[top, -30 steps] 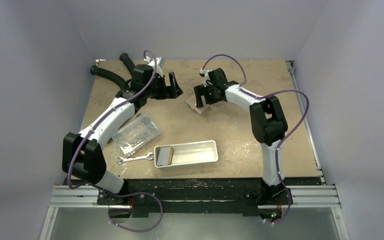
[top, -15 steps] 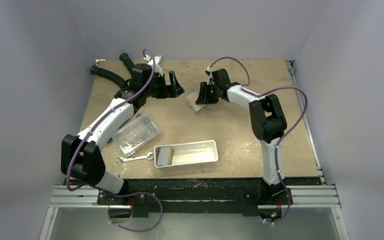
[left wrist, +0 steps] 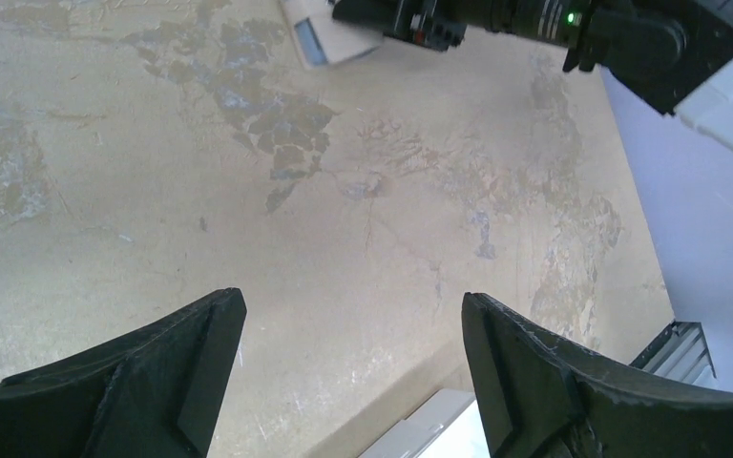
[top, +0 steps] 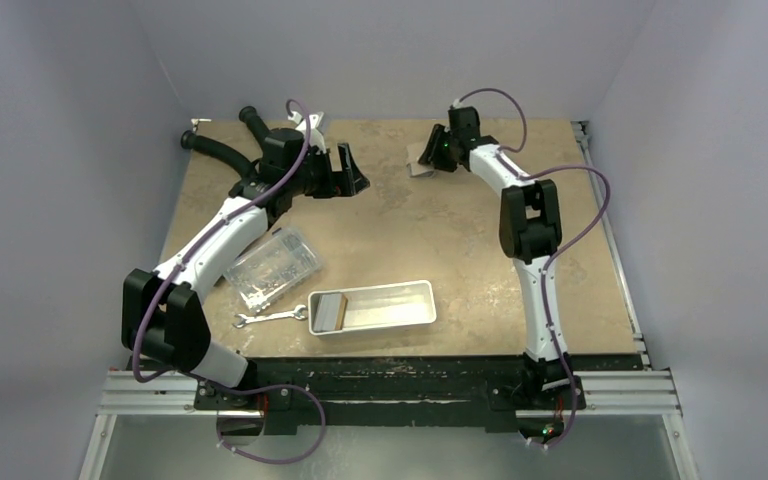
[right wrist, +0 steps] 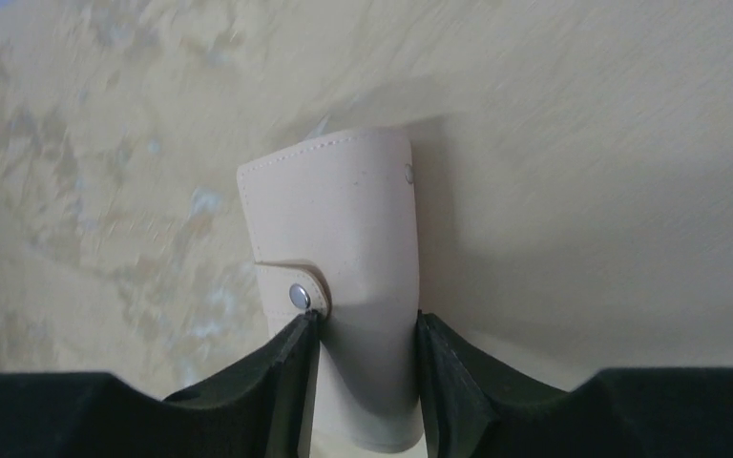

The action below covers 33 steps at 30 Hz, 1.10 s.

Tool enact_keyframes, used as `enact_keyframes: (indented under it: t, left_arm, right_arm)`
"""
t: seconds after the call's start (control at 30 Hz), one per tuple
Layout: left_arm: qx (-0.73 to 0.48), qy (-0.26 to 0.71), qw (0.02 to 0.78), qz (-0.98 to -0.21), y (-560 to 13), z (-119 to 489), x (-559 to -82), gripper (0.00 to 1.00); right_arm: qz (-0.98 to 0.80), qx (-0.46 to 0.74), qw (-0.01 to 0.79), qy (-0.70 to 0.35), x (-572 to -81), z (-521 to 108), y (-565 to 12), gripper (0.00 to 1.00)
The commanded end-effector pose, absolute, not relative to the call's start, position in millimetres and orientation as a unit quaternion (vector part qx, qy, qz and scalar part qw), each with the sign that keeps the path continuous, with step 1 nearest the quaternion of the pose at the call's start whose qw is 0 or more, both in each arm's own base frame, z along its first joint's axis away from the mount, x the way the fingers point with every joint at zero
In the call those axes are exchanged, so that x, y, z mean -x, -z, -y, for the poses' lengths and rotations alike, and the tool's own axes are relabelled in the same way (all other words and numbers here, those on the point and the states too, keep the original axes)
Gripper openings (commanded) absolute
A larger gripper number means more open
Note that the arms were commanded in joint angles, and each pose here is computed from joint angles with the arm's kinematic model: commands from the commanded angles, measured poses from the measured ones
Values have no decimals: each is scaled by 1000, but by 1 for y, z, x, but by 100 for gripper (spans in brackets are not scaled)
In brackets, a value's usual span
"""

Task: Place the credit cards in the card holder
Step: Move the card holder to the center of the board, then reset both arms

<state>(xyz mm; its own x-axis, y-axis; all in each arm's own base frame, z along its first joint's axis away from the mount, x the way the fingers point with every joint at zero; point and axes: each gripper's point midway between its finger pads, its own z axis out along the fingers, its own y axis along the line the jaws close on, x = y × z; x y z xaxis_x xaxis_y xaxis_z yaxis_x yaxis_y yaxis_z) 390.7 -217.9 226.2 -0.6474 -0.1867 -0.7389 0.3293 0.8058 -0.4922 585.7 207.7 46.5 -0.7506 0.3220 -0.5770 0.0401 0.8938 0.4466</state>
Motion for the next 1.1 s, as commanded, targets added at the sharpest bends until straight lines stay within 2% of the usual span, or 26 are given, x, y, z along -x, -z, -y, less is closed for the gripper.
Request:
enact_keyframes:
  t: [0.0,0.27,0.37,0.4,0.5,0.57,0.7,0.87,1.07]
  left_arm:
    - [-47,329,437,-836,-243,221,-390,90]
    - [-45,333,432,-837,-239,222,-390,90]
    - [-46,330,433,-838,-237,222,-391,90]
    - [-46,328,433,-839,-236,221,-391,90]
    - [-45,320,435,-840,-235,219,-392,90]
    - [-43,313,438,-842,-234,216,-394,90]
    - [-45,309,449,-837,-241,214,-394,90]
    - [-54,298,497,-813,-270,205,-392,90]
    - [-58,299,559,-771,-327,193,-374,90]
  right_arm:
    - [-916,-105,356,-153,-618,-157,-45,47]
    - [-889,-57,431,-144,-669,-128,-65,52]
    - [-877,-52,456,-143,-680,-123,-79,59]
    - [-871,-50,467,-145,-685,-123,-93,63]
    - [-861,-54,485,-141,-685,-120,-132,94]
    - [-853,-65,502,-130,-676,-112,-171,99]
    - [-853,-96,505,-86,-633,-91,-240,99]
    - [-846,-100,519,-68,-534,-95,-308,99]
    - [-812,-57,564,-143,-419,-122,-368,99]
